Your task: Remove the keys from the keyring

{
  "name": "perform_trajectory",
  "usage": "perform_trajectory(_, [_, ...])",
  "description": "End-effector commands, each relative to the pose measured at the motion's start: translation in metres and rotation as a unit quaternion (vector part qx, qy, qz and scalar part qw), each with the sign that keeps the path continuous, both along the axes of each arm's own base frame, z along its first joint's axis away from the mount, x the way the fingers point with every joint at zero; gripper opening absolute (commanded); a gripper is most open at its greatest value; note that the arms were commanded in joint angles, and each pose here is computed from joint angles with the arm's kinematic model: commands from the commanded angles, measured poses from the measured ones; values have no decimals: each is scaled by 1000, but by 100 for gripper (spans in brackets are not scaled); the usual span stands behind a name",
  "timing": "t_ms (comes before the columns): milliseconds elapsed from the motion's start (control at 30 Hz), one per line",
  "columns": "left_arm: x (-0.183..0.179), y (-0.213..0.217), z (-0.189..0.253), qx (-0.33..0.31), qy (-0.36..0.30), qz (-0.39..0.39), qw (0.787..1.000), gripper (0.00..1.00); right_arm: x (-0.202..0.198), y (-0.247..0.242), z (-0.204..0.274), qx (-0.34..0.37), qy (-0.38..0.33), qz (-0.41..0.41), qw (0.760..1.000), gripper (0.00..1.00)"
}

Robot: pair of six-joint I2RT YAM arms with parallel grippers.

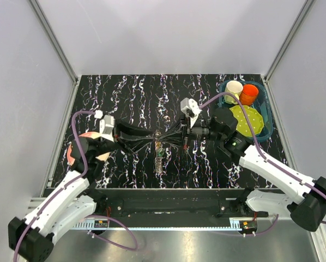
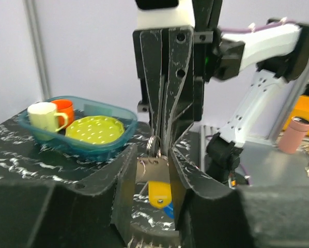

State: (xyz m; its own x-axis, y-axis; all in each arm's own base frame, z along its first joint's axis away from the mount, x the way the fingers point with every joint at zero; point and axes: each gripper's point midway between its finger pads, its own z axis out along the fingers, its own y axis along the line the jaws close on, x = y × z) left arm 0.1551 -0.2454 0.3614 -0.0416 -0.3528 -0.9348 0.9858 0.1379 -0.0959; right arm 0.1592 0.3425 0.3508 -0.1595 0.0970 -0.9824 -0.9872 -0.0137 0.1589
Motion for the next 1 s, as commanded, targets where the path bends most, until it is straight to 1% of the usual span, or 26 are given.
perform_trajectory(0, [4, 15, 11, 46, -58, 71, 995, 41, 13, -15, 12, -66, -46, -59, 995, 0])
perform_trajectory(33, [8, 17, -4, 83, -50, 84, 992, 45, 12, -19, -3, -103, -22, -62, 993, 0])
perform_trajectory(67, [9, 20, -4, 95, -50, 93, 990, 47, 11, -21, 6, -107, -28, -60, 992, 0])
perform_trajectory(100, [9, 23, -7, 123, -47, 101, 986, 47, 10, -22, 2, -121, -30, -56, 991, 0])
perform_trajectory(133, [9, 24, -7, 134, -43, 101, 985, 48, 6, -26, -8, -148, -14, -50, 988, 0])
perform_trajectory(167, [10, 24, -11, 146, -30, 99, 984, 48, 3, -28, 1, -149, -19, -44, 988, 0])
perform_trajectory(200, [7, 23, -7, 148, -23, 92, 984, 48, 2, -27, -3, -164, -22, -32, 986, 0])
perform_trajectory(233, [3, 21, -6, 143, -8, 76, 987, 48, -7, -32, -14, -191, 1, -14, 981, 0])
perform_trajectory(267, [0, 18, -5, 141, -1, 61, 988, 50, -9, -33, -8, -197, 2, -6, 980, 0])
perform_trajectory(300, [-11, 15, -2, 141, -4, 30, 990, 50, -11, -33, -16, -214, 6, 7, 977, 0])
perform_trajectory(333, [-15, 14, -1, 145, 1, 15, 989, 52, -20, -38, -26, -240, 32, 23, 970, 0])
perform_trajectory(367, [-16, 12, -3, 154, 8, 2, 988, 52, -23, -39, -23, -245, 35, 34, 968, 0])
perform_trajectory(400, [-24, 11, 2, 158, 12, -17, 987, 52, -26, -38, -29, -258, 44, 50, 964, 0])
perform_trajectory(433, [-26, 10, 3, 159, 16, -27, 987, 52, -37, -44, -34, -274, 68, 76, 956, 0])
perform_trajectory(467, [-25, 8, 3, 161, 27, -36, 986, 52, -39, -44, -30, -275, 71, 82, 955, 0])
perform_trajectory(567, [-28, 4, 9, 160, 64, -63, 983, 52, -40, -44, -37, -295, 89, 94, 947, 0])
perform_trajectory(600, [-30, 3, 8, 162, 86, -70, 980, 50, -39, -43, -38, -297, 93, 92, 946, 0])
perform_trajectory(700, [-33, 1, 0, 171, 115, -89, 974, 46, -40, -38, -36, -293, 99, 112, 944, 0])
perform_trajectory(800, [-34, 0, -12, 177, 129, -92, 971, 44, -40, -34, -36, -289, 98, 127, 944, 0])
perform_trajectory(967, [-32, -5, -24, 187, 147, -103, 966, 36, -35, -27, -38, -287, 96, 137, 943, 0])
